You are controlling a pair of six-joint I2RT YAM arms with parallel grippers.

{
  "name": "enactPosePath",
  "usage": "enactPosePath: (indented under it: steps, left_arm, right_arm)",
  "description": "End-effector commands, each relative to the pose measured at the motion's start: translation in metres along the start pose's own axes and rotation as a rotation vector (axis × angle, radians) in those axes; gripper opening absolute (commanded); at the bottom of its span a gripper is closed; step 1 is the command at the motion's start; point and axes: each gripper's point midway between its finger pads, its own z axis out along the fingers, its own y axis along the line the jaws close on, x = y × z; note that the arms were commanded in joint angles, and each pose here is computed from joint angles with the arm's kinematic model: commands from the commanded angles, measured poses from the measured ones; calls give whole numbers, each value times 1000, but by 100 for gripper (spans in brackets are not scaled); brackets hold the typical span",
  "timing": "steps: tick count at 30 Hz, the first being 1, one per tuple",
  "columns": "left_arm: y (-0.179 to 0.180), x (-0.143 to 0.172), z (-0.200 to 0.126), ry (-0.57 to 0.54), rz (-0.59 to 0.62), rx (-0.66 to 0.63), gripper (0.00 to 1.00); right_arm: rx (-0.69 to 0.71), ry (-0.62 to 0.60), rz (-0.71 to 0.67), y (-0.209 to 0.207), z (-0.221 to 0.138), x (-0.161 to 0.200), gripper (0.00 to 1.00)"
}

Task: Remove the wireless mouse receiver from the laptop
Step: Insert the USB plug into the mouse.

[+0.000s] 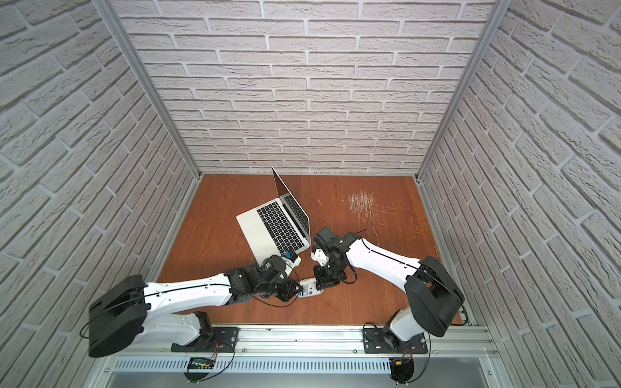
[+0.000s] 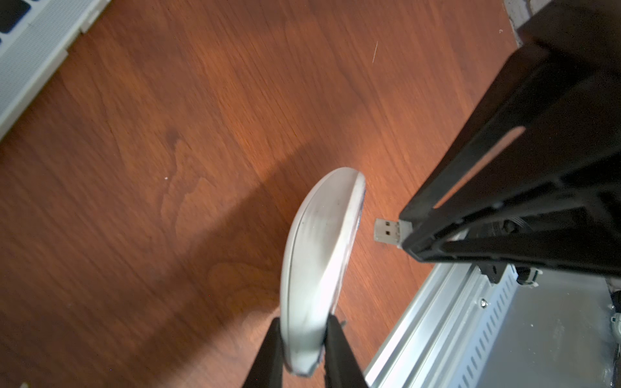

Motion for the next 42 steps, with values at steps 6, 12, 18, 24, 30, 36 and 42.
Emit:
enactPosePath:
  steps: [6,12,18,24,30,36,42]
  left_arm:
    - [3,1,-1,0,21,-26,0]
    - [3,1,-1,3,20,-25,0]
    - [3,1,-1,2,20,-21,0]
    - [3,2,0,7,22,-23,0]
    - [3,2,0,7,21,-23,0]
    - [3,2,1,9,21,-21,0]
    - [3,3,2,14,22,-20,0]
  right_arm:
    - [20,-38,-24,-3,-3,-15,3]
    - [21,-39,-22,-4,0,-19,3]
    - [11,-41,-21,-1,-1,-21,3]
    - [17,-49,-29,0,-5,-24,3]
    - [31,-39,-28,-4,-2,-25,3]
    - [48,-35,-29,-8,1,-25,3]
    - [42,-45,-26,-5,-1,-30,3]
